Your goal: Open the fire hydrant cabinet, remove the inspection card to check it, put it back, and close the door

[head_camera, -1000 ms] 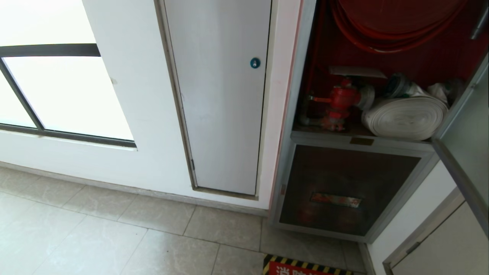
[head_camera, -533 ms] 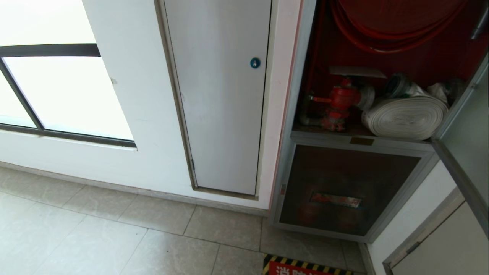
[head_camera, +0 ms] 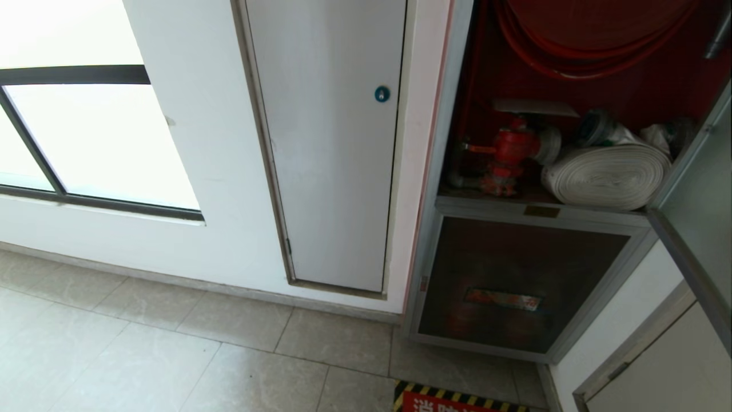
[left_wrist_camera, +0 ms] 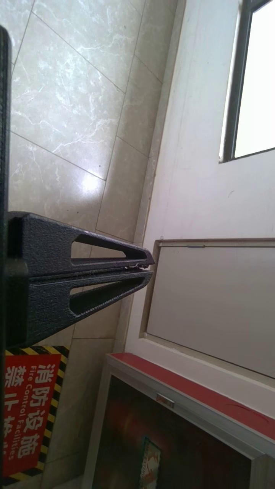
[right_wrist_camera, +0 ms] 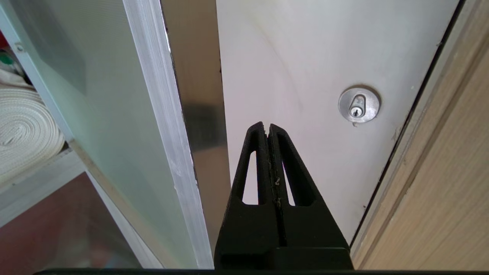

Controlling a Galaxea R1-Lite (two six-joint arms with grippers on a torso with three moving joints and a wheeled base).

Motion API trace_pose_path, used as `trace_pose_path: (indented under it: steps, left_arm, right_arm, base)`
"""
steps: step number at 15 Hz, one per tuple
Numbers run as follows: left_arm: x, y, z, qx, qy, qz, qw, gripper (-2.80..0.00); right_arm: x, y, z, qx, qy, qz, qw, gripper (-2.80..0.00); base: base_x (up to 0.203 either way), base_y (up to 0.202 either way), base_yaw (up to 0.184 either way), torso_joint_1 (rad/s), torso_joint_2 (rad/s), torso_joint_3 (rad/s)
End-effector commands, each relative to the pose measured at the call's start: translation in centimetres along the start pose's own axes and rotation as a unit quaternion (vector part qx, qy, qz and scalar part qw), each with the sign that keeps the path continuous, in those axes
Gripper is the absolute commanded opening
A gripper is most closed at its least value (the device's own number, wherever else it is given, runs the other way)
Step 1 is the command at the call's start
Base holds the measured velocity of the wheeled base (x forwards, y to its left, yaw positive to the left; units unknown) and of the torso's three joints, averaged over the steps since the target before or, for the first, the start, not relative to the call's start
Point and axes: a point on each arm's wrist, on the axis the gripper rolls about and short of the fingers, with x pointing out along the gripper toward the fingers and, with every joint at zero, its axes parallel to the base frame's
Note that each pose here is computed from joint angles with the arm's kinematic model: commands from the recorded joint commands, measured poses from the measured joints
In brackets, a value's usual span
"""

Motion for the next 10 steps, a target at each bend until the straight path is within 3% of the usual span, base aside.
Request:
trace_pose_path:
  steps: [1, 7, 10]
  left_arm:
    - [0.0, 0.0, 0.0, 0.0, 0.001, 0.0, 1.0, -2.8]
    - [0.0, 0.0, 0.0, 0.0, 0.001, 0.0, 1.0, -2.8]
    - [0.0, 0.0, 0.0, 0.0, 0.001, 0.0, 1.0, -2.8]
  right_arm:
    - [0.5, 0.2, 0.3, 0.0, -0.002, 0.0, 1.0, -2.8]
    - [1.5, 0.7, 1.8, 0.016, -0.061, 0.011, 0.998, -2.8]
    - [1.6, 0.8, 1.7, 0.015, -0.059, 0.022, 0.998, -2.8]
  base:
    - [0.0, 0.0, 0.0, 0.0, 0.0, 0.0]
    - [0.0, 0.0, 0.0, 0.0, 0.0, 0.0]
    - [0.0, 0.0, 0.0, 0.0, 0.0, 0.0]
